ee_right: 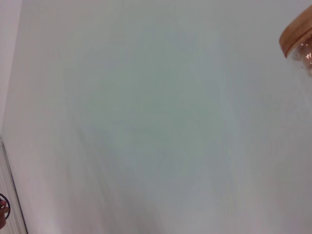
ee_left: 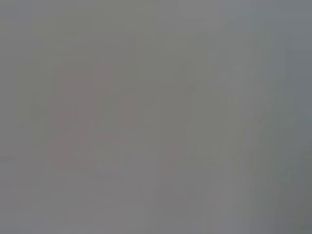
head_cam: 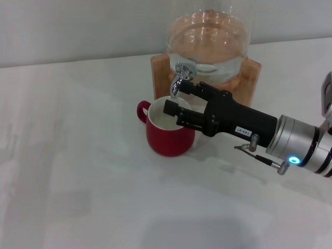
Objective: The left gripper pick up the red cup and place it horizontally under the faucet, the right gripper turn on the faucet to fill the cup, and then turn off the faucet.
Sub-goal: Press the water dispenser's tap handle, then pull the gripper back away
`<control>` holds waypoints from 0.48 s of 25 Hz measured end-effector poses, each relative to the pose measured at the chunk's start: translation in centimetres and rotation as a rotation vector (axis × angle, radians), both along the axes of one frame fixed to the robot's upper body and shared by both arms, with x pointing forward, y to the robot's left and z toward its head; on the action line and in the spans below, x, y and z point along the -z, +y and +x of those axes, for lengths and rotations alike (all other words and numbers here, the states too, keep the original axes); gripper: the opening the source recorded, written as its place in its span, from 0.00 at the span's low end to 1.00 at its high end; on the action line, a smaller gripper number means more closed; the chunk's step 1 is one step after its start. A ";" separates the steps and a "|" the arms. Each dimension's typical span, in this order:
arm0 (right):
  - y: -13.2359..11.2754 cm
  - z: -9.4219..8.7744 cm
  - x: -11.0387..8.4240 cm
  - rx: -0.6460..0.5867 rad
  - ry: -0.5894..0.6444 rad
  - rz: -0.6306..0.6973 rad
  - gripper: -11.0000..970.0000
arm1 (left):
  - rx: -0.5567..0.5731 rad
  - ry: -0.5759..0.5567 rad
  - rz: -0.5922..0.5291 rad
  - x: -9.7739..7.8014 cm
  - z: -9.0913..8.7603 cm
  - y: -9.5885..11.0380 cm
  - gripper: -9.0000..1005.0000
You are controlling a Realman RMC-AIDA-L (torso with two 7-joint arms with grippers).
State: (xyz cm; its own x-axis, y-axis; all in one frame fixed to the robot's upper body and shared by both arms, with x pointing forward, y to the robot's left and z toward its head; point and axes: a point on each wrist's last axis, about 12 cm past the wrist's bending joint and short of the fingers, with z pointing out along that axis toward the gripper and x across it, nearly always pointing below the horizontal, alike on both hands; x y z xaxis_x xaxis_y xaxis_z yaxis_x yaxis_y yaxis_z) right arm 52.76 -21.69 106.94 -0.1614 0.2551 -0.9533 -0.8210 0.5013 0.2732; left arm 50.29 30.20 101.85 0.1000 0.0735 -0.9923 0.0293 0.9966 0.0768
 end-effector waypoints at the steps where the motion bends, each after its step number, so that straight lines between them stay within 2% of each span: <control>1: 0.0 0.0 0.0 0.001 0.001 -0.001 0.86 | 0.000 0.000 0.000 0.0 0.0 0.0 0.76; 12: -0.1 0.0 0.1 0.010 0.005 0.001 0.86 | 0.001 0.001 -0.001 0.0 0.0 -0.1 0.76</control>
State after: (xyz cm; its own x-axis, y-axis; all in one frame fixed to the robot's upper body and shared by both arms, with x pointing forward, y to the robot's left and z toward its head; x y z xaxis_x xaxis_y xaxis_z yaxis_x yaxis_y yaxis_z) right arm 52.75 -21.82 106.86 -0.1633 0.2572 -0.9525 -0.8148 0.5092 0.2772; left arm 50.32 30.14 101.84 0.0994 0.0727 -0.9924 0.0305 0.9966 0.0760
